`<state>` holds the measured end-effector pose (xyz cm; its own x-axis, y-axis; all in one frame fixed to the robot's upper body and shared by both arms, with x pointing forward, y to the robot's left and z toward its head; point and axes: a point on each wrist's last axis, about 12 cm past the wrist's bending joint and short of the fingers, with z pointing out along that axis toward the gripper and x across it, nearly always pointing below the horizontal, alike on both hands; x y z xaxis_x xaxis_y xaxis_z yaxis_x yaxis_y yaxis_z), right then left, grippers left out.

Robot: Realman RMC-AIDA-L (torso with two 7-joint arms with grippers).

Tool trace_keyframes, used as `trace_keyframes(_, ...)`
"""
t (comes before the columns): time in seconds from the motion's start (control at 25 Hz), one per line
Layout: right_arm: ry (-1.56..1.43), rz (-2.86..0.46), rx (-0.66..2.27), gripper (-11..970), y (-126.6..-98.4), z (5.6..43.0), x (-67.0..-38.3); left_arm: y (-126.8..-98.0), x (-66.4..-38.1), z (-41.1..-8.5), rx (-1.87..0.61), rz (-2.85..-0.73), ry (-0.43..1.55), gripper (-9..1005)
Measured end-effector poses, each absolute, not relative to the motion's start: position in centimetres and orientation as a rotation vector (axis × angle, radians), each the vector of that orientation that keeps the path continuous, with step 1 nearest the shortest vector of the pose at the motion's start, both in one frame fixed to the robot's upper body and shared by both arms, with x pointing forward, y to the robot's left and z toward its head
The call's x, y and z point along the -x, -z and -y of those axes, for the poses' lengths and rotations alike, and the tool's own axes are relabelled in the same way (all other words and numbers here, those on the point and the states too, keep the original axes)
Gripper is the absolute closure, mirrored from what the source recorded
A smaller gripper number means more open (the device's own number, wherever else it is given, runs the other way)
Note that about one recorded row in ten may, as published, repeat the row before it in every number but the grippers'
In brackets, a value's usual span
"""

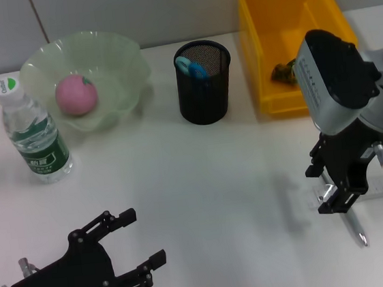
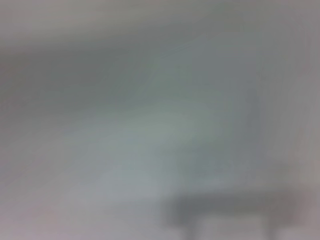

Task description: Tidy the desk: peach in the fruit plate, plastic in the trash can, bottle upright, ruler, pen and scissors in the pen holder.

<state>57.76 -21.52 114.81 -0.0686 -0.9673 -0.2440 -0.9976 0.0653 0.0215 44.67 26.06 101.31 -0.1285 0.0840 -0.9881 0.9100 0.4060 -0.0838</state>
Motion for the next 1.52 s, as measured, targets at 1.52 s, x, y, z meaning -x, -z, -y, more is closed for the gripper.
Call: trace_keyframes(1.52, -0.19, -2.153, 2.088, 322, -113.0, 21.2, -57.9, -101.5, -44.7, -26.2, -0.908, -1.528, 0.928, 166)
